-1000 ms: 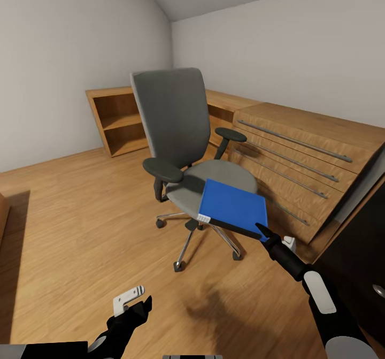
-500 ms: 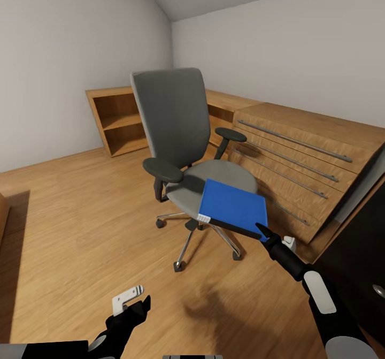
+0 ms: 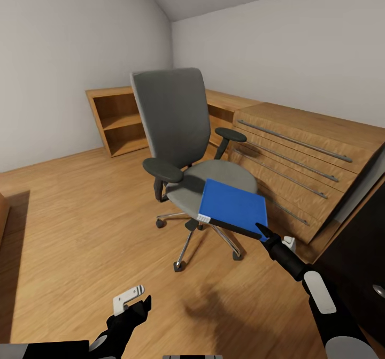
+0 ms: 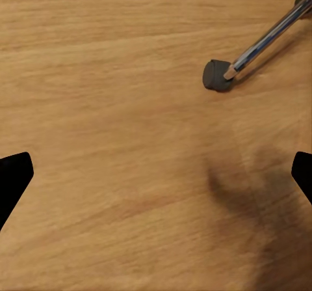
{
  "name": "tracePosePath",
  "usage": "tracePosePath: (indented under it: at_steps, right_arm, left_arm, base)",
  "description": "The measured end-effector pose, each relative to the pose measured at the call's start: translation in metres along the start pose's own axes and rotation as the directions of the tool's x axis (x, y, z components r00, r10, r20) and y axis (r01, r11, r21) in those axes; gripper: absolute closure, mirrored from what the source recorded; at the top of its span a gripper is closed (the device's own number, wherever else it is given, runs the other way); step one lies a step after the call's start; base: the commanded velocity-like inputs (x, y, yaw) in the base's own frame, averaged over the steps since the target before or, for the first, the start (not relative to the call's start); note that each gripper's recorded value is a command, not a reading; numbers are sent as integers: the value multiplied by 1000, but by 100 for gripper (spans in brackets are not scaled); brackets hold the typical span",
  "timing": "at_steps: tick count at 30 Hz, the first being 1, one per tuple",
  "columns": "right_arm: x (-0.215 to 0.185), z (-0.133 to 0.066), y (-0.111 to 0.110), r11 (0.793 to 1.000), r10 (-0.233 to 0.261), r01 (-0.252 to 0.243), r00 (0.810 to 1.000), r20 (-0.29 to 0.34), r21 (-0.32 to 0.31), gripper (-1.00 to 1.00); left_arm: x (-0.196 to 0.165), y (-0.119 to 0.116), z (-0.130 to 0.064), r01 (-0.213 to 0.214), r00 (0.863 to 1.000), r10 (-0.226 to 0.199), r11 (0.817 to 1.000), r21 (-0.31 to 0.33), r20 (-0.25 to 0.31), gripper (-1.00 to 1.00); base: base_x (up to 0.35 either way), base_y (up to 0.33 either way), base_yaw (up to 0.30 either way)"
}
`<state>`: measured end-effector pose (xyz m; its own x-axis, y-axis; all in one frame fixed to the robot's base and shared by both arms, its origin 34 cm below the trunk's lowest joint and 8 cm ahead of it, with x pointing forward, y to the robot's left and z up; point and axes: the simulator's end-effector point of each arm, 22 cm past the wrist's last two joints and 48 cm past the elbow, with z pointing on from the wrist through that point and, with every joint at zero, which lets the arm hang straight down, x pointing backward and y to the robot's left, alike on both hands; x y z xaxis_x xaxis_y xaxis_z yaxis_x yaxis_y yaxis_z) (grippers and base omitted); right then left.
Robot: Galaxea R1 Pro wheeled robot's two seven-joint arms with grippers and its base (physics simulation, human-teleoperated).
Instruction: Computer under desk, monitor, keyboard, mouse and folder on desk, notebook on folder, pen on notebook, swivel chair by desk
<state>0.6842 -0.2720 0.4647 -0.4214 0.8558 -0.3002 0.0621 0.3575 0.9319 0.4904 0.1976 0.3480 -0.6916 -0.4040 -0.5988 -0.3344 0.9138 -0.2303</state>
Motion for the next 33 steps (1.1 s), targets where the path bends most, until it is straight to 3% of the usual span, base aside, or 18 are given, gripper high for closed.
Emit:
tracePosePath:
  at_steps: [33]
  right_arm:
    - [0, 0, 0, 1000, 0, 0, 1000, 0, 0, -100]
  left_arm:
    - [2, -3, 0, 3, 1000, -3, 1000, 3, -5, -100]
  base:
    - [11, 32, 0]
